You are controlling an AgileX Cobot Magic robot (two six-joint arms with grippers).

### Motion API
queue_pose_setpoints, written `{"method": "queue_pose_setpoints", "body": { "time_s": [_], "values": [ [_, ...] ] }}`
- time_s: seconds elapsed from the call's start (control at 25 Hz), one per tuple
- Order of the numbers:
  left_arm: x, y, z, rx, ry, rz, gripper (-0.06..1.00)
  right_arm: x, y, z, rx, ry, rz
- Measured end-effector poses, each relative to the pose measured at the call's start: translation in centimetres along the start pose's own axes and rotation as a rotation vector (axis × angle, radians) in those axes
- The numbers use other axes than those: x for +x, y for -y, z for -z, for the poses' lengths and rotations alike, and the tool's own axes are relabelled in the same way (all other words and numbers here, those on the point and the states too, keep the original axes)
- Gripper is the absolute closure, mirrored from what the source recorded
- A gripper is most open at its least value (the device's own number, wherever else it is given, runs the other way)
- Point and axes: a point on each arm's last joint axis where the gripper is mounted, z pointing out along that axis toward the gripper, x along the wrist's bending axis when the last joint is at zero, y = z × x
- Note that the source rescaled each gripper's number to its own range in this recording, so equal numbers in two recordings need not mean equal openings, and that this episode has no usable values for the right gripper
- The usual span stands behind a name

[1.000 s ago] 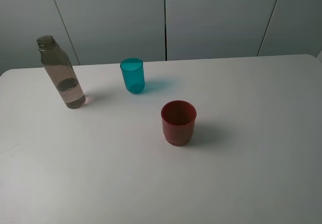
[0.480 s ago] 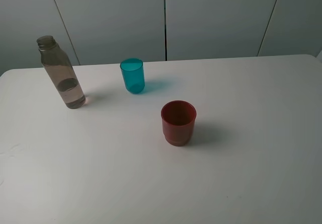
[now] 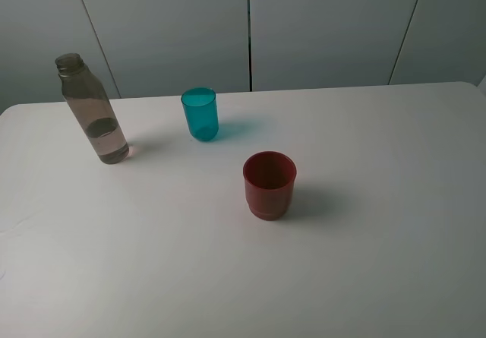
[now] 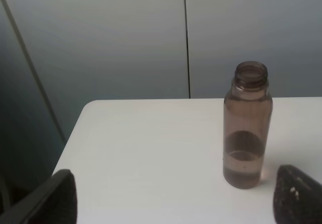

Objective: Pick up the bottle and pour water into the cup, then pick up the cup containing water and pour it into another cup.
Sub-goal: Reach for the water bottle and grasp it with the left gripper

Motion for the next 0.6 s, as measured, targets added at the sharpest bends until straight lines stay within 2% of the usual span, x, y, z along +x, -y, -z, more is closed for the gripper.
{"method": "queue_pose_setpoints", "body": {
  "time_s": [0.32, 0.6],
  "values": [
    [-0.4, -1.2, -5.4, 0.049, 0.050, -0.048, -0.05, 0.0, 0.0, 0.0, 0.000, 0.000, 0.000],
    [-0.7, -0.8, -10.2, 0.135, 0.093, -0.108, -0.05, 0.0, 0.0, 0.0, 0.000, 0.000, 0.000]
  ]
}}
